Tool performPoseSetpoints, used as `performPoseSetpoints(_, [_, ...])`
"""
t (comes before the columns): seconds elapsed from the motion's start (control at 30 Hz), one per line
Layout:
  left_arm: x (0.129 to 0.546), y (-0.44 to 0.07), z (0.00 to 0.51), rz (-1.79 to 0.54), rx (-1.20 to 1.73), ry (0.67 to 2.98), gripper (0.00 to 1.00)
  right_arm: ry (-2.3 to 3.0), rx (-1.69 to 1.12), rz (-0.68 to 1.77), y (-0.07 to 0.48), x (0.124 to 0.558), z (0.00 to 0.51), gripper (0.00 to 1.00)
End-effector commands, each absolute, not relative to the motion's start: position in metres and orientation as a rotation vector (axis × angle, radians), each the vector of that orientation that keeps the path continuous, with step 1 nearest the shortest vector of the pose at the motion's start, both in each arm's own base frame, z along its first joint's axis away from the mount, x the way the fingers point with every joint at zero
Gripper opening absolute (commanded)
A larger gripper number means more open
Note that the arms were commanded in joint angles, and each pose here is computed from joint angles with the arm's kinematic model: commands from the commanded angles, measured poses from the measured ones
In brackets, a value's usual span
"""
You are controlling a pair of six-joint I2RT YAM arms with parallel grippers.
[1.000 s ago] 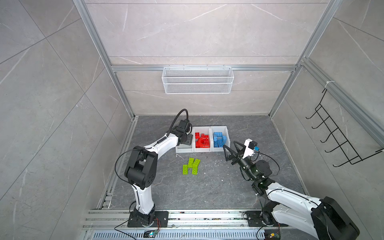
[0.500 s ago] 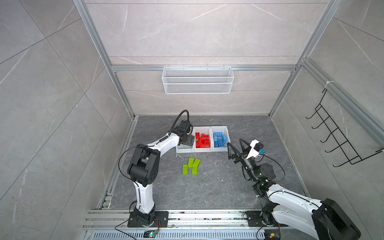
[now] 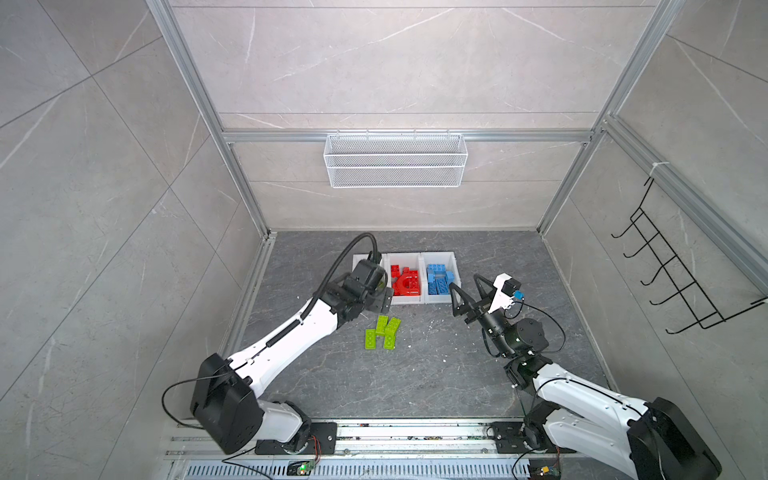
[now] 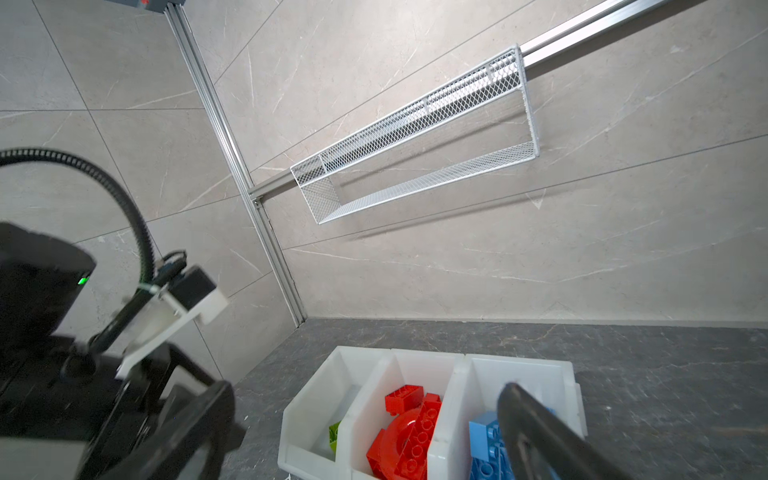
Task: Sort the legos into containers by color
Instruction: 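Move the left gripper back down to the remaining lime-green bricks, then align the left gripper over the upside-down lime-green 2x3 brick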
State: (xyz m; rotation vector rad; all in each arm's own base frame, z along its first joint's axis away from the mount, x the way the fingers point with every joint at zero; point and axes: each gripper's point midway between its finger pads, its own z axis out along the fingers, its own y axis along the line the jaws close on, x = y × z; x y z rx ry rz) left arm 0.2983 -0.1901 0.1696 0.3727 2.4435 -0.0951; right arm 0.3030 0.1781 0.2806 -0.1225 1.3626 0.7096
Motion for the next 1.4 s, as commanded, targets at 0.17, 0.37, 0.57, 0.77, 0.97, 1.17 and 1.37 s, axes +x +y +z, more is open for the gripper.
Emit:
performPoseSetpoints(0.17, [0.246, -0.173, 0.104, -0.064, 0.237, 2.604, 0.86, 1.343, -0.113, 0.755, 0.184, 0.307, 0.285, 1.0])
performPoseSetpoints(0.37, [0.245, -0.18, 0.075, 0.006, 0.253, 2.656, 0.83, 1.342, -0.108, 0.755, 0.183, 0.307, 0.286, 1.0])
performPoseSetpoints(0.57, [0.25, -0.191, 0.054, -0.001, 0.289, 2.676, 0.81, 1.353, -0.102, 0.73, 0.18, 0.308, 0.283, 1.0])
performPoseSetpoints(0.77, [0.256, -0.187, 0.038, 0.058, 0.287, 2.693, 0.78, 1.361, -0.103, 0.712, 0.178, 0.309, 0.281, 1.0])
performPoseSetpoints(0.97, [0.26, -0.179, 0.027, 0.007, 0.211, 2.708, 0.74, 1.37, -0.103, 0.702, 0.178, 0.31, 0.277, 1.0])
performPoseSetpoints(1.17, [0.262, -0.186, 0.023, -0.013, 0.252, 2.724, 0.68, 1.371, -0.1, 0.699, 0.178, 0.311, 0.277, 1.0])
performPoseSetpoints(1.37, [0.263, -0.186, 0.02, -0.006, 0.28, 2.72, 0.67, 1.372, -0.099, 0.697, 0.178, 0.312, 0.277, 1.0])
